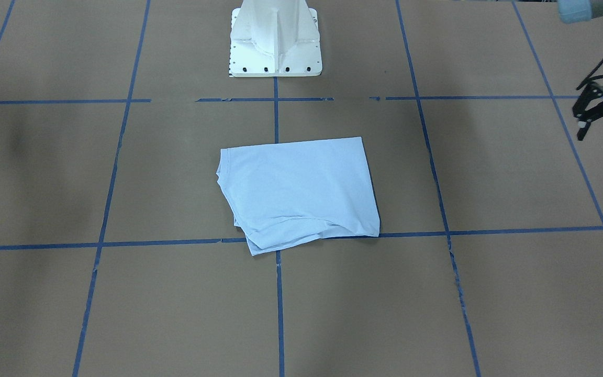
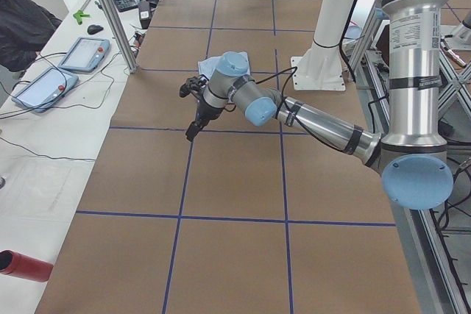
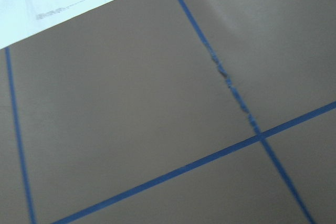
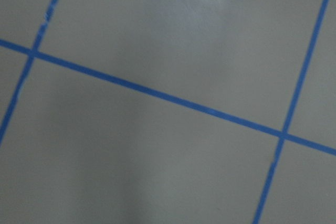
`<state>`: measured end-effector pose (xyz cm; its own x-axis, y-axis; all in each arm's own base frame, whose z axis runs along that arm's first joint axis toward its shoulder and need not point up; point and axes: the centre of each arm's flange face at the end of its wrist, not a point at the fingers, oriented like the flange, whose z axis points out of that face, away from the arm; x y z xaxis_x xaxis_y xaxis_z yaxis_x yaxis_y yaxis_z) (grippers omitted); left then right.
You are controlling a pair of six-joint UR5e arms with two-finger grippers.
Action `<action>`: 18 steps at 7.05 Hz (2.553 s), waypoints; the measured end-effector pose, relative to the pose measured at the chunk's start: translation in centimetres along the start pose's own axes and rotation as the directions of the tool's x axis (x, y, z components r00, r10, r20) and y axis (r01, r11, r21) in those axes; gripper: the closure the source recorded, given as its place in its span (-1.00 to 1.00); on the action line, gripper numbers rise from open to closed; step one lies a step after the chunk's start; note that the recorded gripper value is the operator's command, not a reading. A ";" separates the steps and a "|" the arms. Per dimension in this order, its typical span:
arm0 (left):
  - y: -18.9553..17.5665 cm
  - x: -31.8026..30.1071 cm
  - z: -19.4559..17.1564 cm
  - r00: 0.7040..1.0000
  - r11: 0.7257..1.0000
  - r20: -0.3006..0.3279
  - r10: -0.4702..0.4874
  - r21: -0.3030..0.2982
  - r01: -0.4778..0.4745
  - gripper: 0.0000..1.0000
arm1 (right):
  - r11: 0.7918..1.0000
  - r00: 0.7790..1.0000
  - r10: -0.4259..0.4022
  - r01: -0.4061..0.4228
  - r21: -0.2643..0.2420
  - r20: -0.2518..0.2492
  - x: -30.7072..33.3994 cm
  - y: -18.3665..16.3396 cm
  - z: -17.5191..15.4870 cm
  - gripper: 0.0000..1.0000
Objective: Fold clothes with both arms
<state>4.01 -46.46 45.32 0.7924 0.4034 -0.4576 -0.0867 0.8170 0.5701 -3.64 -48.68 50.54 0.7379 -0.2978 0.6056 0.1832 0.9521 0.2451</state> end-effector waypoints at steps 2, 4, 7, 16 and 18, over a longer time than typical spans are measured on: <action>3.8 -6.5 -0.2 0.991 0.979 -0.021 -0.135 -0.159 0.130 -1.00 | 0.997 0.998 0.047 -0.045 -0.066 0.035 5.5 6.7 1.5 -1.00; 8.0 -10.3 3.8 0.950 0.915 -0.093 -0.299 -0.310 0.258 -1.00 | 0.991 0.996 0.083 -0.078 -0.107 0.037 7.2 9.1 3.0 -1.00; 12.5 -13.4 8.5 0.899 0.827 -0.089 -0.429 -0.439 0.352 -1.00 | 0.984 0.987 0.146 -0.138 -0.116 0.066 8.7 12.2 3.2 -1.00; 14.1 -12.4 6.8 0.917 0.869 -0.116 -0.383 -0.382 0.315 -1.00 | 0.974 0.981 0.189 -0.180 -0.138 0.054 9.7 15.0 3.7 -1.00; 15.7 -11.9 6.1 0.921 0.869 -0.120 -0.372 -0.394 0.300 -1.00 | 0.973 0.980 0.191 -0.182 -0.139 0.052 9.7 14.9 3.8 -1.00</action>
<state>-3.09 -40.92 63.91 0.6896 0.1171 -0.7146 -0.0758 0.9931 0.0895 3.83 -37.62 62.97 0.7244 -0.1142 0.6799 0.1345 0.9906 0.0232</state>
